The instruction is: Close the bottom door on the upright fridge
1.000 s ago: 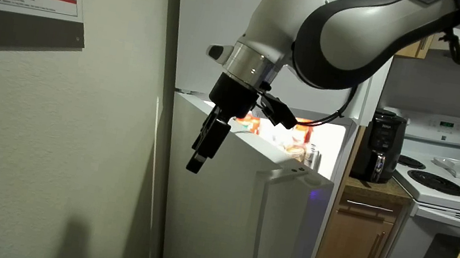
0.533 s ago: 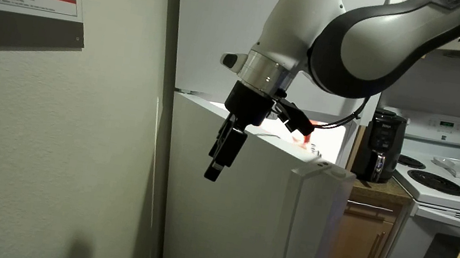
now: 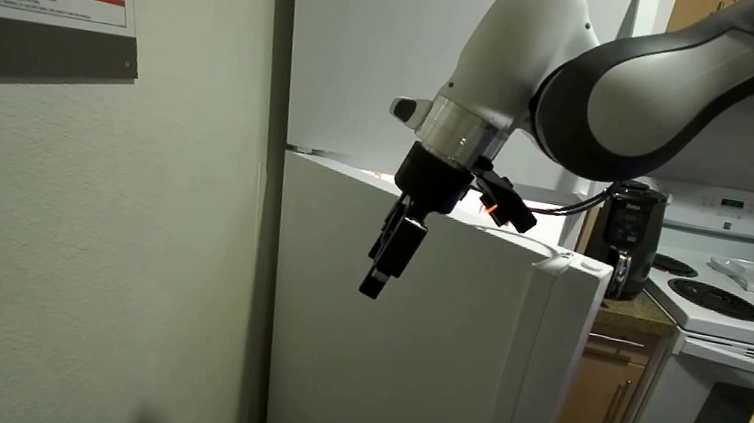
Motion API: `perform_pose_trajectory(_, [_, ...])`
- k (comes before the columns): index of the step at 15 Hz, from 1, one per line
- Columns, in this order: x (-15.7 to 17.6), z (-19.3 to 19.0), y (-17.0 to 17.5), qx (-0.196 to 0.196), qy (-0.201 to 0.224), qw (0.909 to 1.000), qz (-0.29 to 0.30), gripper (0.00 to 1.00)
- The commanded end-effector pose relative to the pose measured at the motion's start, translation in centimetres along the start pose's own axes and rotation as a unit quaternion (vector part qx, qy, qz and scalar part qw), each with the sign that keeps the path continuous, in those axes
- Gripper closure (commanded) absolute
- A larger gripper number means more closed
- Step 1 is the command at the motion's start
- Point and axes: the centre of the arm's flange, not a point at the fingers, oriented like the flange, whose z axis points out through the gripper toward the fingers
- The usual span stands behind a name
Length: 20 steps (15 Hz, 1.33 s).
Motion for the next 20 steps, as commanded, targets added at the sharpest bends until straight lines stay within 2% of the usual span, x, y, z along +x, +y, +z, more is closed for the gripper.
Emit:
perform_pose_trajectory(1, [-2.1,-0.1,1.1,-0.026,0.019,0.9985,0.043,0.0])
perform_pose_trajectory(6, [-3.4,0.7,3.9,-0.054,0.036,0.9922,0.106,0.0])
perform_pose_trajectory(10, [-3.6,0.8,6.0,-0.066,0.037,0.989,0.127,0.0])
perform_pose_trajectory(11, [-3.5,0.8,6.2,-0.062,0.023,0.9898,0.126,0.0])
perform_pose_trajectory(20, [-2.8,1.4,6.0,-0.061,0.037,0.9904,0.118,0.0])
